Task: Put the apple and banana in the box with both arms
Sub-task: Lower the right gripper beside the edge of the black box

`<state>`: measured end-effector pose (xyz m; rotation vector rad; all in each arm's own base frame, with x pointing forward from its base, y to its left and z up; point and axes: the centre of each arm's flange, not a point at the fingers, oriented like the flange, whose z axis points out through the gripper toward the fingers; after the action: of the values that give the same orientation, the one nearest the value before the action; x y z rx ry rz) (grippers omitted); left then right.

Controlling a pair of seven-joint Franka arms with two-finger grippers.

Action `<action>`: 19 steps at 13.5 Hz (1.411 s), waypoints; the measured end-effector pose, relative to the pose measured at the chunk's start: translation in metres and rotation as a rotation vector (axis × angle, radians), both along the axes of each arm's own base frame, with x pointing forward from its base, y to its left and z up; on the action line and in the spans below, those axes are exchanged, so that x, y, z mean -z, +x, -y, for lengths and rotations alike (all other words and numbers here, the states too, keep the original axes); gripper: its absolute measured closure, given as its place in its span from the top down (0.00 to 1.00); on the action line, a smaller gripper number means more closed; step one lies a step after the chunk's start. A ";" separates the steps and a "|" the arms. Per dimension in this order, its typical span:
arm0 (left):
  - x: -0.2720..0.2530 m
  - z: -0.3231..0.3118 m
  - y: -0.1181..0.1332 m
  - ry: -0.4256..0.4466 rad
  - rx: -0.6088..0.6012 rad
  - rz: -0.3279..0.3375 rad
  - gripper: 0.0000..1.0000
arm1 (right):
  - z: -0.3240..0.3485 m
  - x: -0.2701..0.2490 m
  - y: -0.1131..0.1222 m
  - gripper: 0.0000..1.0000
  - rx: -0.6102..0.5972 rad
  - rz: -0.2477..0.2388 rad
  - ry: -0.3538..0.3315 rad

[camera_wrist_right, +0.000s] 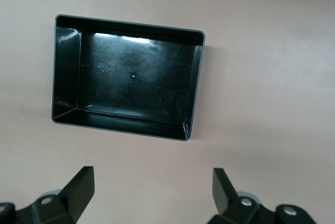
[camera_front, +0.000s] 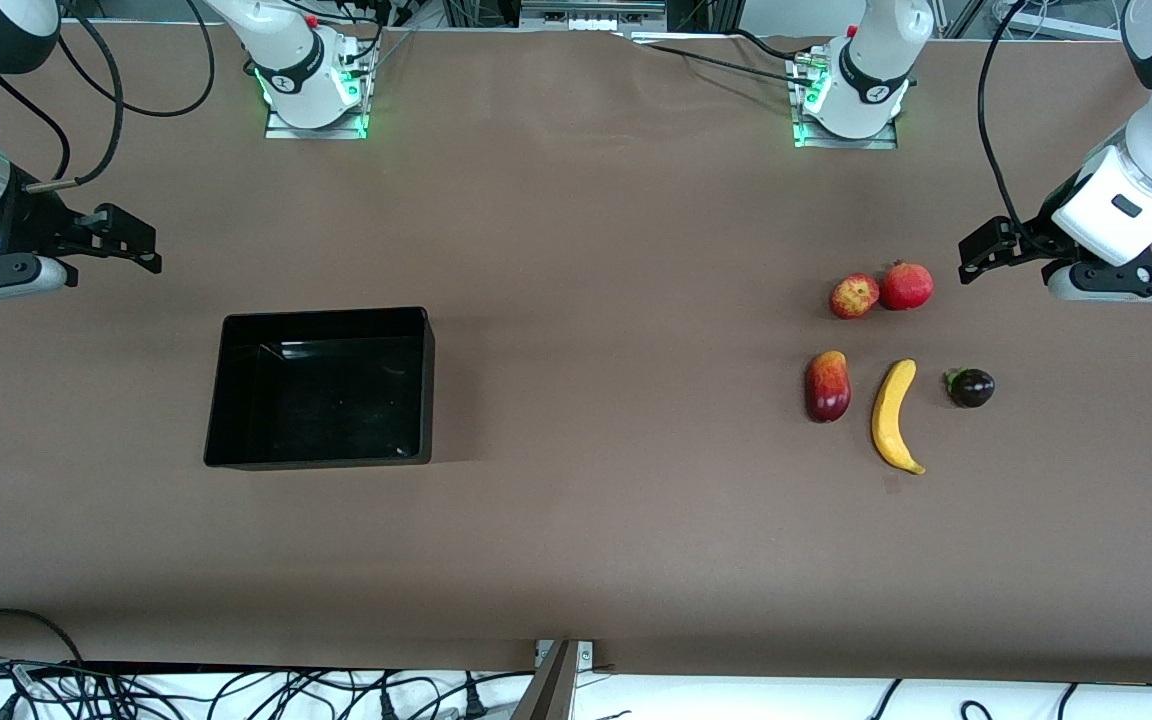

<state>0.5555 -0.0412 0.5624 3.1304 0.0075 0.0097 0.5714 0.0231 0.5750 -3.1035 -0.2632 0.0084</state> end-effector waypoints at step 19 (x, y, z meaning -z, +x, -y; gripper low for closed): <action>-0.001 0.001 0.001 0.000 0.001 0.002 1.00 | 0.052 0.322 0.042 0.99 0.059 -0.094 -0.011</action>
<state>0.5562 -0.0417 0.5630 3.1303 0.0061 0.0123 0.6129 -0.0287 0.2528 -3.1095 -0.1696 0.1546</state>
